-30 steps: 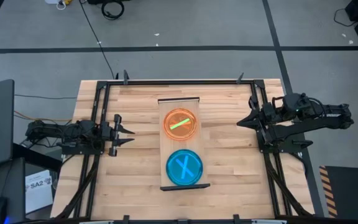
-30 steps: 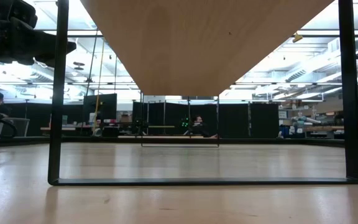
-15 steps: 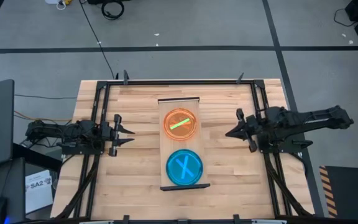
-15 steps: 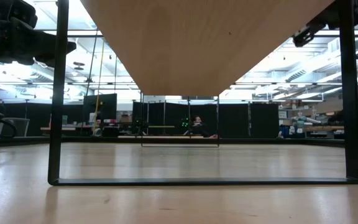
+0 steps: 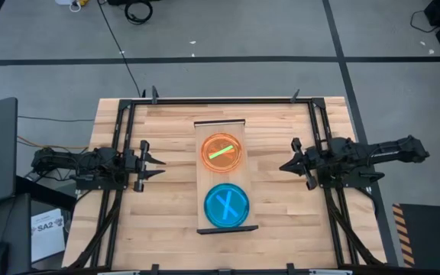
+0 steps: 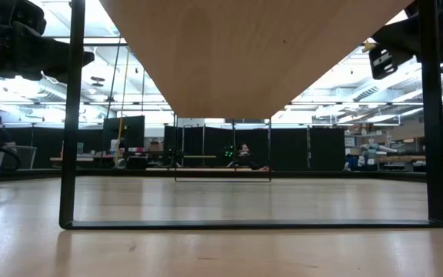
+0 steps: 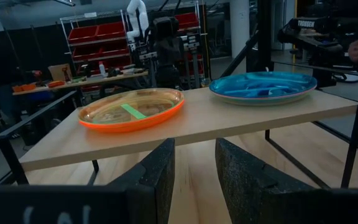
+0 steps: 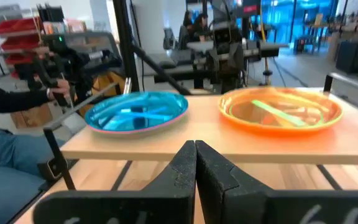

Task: Place and stack plates onto a shelf
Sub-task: Return to Home Position

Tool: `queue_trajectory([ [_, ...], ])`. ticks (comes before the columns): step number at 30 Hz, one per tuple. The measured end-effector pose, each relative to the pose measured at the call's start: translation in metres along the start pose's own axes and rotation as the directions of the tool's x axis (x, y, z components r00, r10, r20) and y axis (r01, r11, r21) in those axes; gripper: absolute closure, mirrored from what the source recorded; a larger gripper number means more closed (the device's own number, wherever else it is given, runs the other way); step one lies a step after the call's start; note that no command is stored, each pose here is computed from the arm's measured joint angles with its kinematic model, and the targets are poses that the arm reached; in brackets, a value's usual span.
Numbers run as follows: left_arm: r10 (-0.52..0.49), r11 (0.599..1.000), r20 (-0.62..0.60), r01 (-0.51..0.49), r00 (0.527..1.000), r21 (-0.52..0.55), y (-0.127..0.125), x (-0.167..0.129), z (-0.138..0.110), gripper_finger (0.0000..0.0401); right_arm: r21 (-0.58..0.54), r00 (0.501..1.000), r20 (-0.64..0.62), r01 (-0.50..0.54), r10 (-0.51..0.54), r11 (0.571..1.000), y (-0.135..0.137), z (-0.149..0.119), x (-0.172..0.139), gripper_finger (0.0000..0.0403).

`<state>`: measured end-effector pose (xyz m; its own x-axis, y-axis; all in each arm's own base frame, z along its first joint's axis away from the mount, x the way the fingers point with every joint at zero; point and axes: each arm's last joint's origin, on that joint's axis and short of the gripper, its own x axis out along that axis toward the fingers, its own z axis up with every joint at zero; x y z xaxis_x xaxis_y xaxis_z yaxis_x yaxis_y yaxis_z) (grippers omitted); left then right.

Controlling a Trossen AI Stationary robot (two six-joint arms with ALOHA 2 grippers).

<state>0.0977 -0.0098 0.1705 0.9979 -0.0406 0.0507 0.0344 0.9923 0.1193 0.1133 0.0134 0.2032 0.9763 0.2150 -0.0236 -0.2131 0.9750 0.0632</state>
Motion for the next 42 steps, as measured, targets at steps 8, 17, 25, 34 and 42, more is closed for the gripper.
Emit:
queue_trajectory([
  [8, 0.0, 1.0, 0.0, 0.0, 1.0, 0.0, 0.0, 0.0, 0.0, 0.0278, -0.011, 0.998, 0.061, -0.002, 0.003, 1.0, 0.002, 0.0, -0.016, 0.0391],
  [17, -0.001, 1.0, -0.001, 0.001, 1.0, 0.0, 0.0, 0.0, 0.0, 0.0278, -0.019, 0.996, 0.08, 0.029, -0.028, 0.999, 0.003, -0.002, -0.027, 0.0391],
  [25, -0.003, 1.0, -0.014, 0.003, 1.0, -0.001, 0.0, 0.0, -0.001, 0.0278, -0.023, 0.994, 0.101, 0.031, -0.029, 0.999, 0.002, -0.001, -0.027, 0.0391],
  [34, -0.004, 1.0, -0.017, 0.004, 1.0, -0.001, 0.0, 0.0, -0.002, 0.0278, -0.056, 0.99, 0.137, 0.034, -0.026, 0.998, 0.0, -0.028, -0.017, 0.0391],
  [42, -0.004, 1.0, -0.018, 0.004, 1.0, -0.001, 0.0, 0.0, -0.002, 0.0278, -0.065, 0.993, 0.084, 0.09, -0.084, 0.994, -0.002, -0.033, -0.016, 0.0391],
])
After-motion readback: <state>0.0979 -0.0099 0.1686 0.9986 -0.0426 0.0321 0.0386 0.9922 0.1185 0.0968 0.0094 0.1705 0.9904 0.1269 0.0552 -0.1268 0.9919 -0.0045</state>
